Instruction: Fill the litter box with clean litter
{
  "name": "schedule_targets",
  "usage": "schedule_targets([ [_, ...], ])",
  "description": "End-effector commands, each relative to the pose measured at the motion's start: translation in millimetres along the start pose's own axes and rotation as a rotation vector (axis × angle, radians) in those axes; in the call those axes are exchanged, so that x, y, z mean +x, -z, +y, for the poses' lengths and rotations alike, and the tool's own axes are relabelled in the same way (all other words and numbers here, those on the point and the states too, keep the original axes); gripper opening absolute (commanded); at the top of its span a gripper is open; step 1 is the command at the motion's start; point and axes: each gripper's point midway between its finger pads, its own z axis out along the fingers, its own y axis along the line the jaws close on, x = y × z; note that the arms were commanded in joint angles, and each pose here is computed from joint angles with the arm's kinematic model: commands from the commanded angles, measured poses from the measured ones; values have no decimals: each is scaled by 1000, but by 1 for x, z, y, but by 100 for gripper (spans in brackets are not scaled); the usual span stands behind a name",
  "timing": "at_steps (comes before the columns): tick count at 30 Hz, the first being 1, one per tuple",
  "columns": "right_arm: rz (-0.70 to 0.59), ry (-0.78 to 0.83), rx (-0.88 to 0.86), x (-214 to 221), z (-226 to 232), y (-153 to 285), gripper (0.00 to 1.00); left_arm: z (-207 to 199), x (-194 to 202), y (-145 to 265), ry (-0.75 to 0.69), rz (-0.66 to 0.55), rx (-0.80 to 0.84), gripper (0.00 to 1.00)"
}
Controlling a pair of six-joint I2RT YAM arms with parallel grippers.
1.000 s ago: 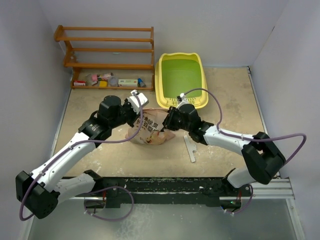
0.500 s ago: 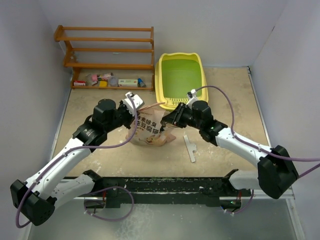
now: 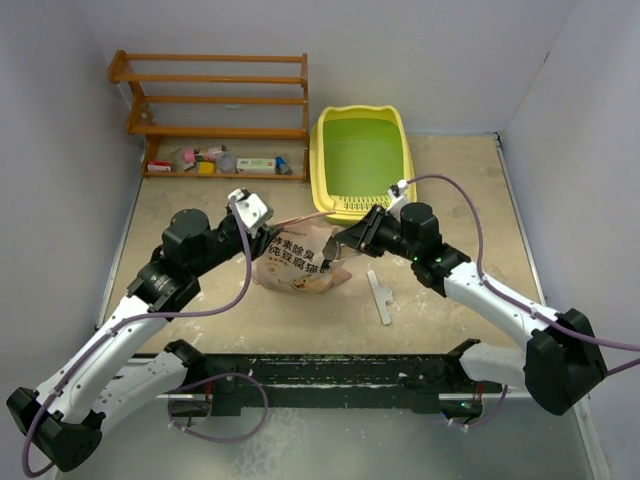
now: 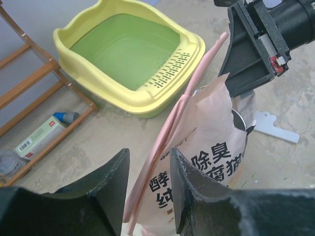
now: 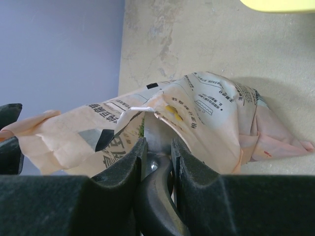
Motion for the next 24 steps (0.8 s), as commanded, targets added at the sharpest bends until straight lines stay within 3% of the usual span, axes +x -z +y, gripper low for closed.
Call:
schedule_targets([
  [1, -13, -16, -76, -7, 21, 13, 0, -1, -26, 7, 5, -102, 5, 43],
  [9, -86, -31, -57, -22, 18, 30, 0, 4, -39, 23, -1, -169, -45, 46],
  [24, -236, -65, -27, -35, 5, 69, 0, 7, -37, 20, 5, -153, -59, 46],
])
